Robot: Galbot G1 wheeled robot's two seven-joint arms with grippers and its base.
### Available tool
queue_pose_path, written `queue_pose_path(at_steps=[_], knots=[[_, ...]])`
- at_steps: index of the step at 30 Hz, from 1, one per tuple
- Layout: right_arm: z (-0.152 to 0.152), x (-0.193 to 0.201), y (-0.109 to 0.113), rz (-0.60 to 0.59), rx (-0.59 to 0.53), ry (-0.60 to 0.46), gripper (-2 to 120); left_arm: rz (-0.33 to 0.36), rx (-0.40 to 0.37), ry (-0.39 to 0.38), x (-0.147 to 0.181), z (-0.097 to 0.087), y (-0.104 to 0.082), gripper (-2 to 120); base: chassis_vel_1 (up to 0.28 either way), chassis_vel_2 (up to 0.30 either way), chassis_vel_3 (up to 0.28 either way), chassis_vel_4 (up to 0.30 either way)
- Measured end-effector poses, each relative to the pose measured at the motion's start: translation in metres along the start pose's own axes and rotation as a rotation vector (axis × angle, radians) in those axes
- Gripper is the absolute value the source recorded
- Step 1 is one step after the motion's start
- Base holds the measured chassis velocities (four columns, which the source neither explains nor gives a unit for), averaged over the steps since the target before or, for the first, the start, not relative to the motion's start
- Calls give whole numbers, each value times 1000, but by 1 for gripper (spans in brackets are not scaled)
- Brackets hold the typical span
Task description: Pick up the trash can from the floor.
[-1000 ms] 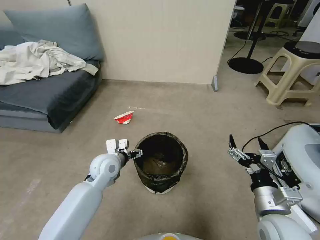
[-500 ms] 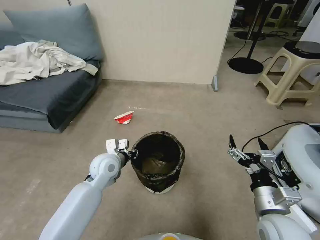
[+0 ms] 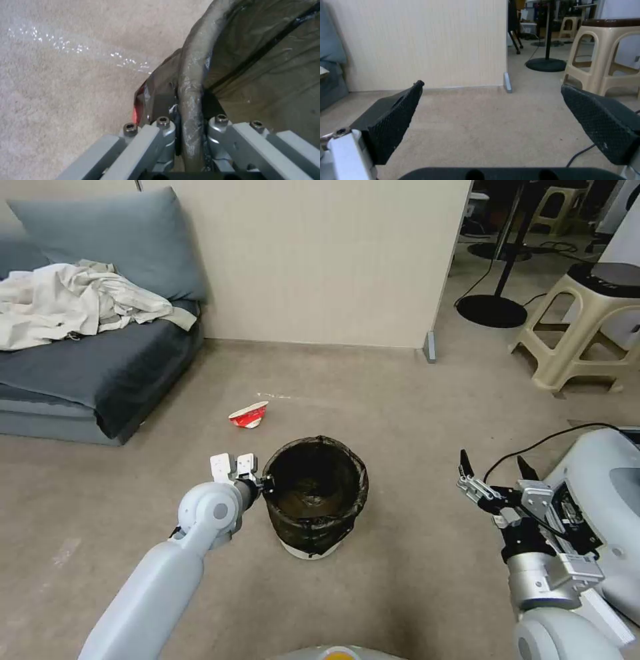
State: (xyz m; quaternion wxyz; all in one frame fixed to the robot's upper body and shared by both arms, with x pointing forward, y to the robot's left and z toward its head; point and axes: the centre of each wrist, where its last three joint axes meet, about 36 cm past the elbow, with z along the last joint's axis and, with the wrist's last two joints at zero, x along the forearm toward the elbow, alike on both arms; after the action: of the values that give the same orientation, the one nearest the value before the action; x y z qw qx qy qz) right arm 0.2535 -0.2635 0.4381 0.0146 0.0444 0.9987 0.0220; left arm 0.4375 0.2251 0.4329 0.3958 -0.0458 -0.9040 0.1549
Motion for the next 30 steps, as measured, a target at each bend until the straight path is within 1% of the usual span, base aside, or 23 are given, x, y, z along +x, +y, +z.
queue_pose_path(at_steps=[4,9,16,20,30], knots=[[0,0,0,0,0,-1,100,13,8,-21,10,-5,0,5,0,0,0,0],[-2,0,0,-1,0,-6,100,36,32,-57,31,-14,0,5,0,0,0,0],[-5,2,1,-3,0,-10,100,57,52,-99,58,-24,4,5,0,0,0,0],[-6,3,1,-4,0,-10,100,67,54,-114,71,-25,6,5,0,0,0,0],[-6,3,1,-4,1,-9,100,80,63,-124,80,-26,7,5,0,0,0,0]])
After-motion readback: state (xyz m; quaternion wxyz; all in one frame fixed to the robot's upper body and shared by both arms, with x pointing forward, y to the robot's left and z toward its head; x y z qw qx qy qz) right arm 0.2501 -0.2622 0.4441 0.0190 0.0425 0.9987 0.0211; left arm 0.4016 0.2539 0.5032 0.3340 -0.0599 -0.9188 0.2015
